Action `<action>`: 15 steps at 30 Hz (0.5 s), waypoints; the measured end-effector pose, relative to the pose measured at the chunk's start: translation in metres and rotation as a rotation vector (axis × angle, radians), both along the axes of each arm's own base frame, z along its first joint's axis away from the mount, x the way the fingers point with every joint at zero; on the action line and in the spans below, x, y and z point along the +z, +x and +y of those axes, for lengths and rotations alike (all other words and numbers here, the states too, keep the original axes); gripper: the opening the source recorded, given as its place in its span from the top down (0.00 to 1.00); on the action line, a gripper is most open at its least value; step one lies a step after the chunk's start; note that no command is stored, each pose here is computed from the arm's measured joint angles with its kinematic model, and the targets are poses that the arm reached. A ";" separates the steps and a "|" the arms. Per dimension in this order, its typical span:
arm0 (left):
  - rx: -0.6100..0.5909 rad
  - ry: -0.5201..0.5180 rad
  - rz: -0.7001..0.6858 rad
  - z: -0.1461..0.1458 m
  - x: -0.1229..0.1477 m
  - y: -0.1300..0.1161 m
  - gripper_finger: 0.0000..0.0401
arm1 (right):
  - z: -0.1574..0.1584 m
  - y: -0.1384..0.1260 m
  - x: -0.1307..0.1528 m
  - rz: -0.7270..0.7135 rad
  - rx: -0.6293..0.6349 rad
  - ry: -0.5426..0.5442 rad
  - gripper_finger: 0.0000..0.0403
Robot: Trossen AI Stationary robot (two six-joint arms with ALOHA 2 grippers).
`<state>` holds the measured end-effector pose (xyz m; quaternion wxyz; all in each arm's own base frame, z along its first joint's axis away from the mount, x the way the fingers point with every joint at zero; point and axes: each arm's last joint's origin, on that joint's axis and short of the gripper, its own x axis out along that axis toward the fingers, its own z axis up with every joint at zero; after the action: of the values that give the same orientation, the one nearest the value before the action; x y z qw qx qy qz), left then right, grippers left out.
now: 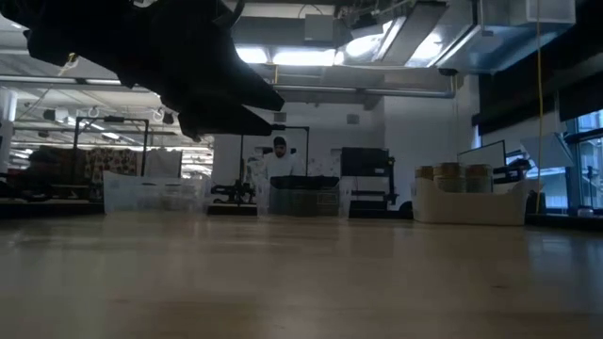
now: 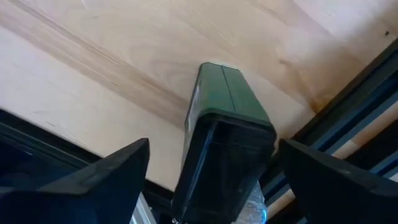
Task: Sort spices by type
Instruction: Put the black seasoning can into the middle transparent bin
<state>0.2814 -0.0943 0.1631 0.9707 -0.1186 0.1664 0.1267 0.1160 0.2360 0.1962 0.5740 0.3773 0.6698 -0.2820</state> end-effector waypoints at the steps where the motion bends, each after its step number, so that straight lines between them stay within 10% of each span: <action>1: -0.001 0.002 0.000 0.000 0.000 0.000 0.35 | 0.000 0.000 0.000 0.001 -0.003 -0.001 0.14; 15: -0.015 0.092 0.020 0.006 0.000 0.002 0.35 | -0.010 0.018 0.000 -0.078 0.250 0.002 0.69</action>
<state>0.2834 -0.0885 0.1634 0.9743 -0.0713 0.1711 0.1283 0.1342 0.2261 0.1960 0.6300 0.3021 0.6890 -0.1927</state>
